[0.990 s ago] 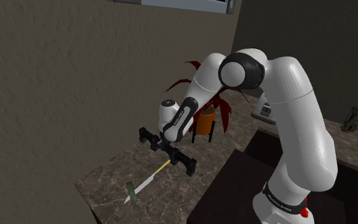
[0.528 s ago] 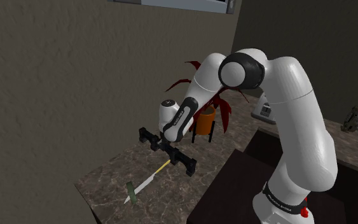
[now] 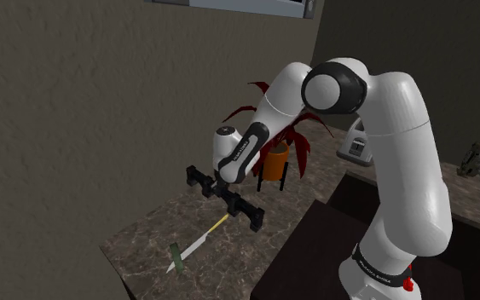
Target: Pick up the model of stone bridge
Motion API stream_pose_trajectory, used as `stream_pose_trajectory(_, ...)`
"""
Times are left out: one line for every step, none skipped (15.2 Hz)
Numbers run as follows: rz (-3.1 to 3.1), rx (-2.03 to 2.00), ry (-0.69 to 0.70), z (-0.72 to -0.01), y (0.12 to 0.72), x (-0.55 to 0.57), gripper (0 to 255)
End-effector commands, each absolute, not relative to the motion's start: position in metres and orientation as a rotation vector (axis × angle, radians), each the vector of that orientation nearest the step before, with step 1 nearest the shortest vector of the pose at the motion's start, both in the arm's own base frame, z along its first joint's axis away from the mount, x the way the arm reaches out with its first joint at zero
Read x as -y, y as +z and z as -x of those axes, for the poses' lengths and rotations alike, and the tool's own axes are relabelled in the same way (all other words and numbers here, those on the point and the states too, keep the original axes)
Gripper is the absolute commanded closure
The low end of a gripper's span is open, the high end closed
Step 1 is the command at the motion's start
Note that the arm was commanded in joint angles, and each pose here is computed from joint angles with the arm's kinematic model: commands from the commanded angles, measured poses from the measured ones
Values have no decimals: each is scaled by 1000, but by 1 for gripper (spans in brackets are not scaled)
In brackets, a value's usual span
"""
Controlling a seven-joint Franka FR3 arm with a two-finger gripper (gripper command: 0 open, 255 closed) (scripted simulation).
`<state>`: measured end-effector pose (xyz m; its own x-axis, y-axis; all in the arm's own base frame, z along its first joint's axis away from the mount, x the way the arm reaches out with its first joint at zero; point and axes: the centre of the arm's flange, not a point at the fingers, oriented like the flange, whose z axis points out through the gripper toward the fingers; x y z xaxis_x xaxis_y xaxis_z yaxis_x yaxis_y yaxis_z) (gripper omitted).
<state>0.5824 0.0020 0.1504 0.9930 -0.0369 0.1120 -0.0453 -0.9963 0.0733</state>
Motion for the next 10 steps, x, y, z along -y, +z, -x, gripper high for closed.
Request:
stream_pose_trajectory(-3060, 63, 173, -582, 162, -3, 255)
stream_pose_trajectory(-3060, 63, 173, -582, 168, -3, 255)
stream_pose_trajectory(-3060, 63, 173, -582, 173, -3, 255)
stream_pose_trajectory(-3060, 63, 173, -582, 178, -3, 255)
stream_pose_trajectory(-3060, 63, 173, -582, 183, -3, 255)
stream_pose_trajectory(-3060, 63, 173, -582, 189, -3, 255)
stream_pose_trajectory(-3060, 63, 173, -582, 194, -3, 255)
stream_pose_trajectory(-3060, 63, 173, -582, 199, -3, 255)
stream_pose_trajectory(-3060, 63, 173, -582, 200, -3, 255)
stream_pose_trajectory(-3060, 63, 173, -582, 200, -3, 255)
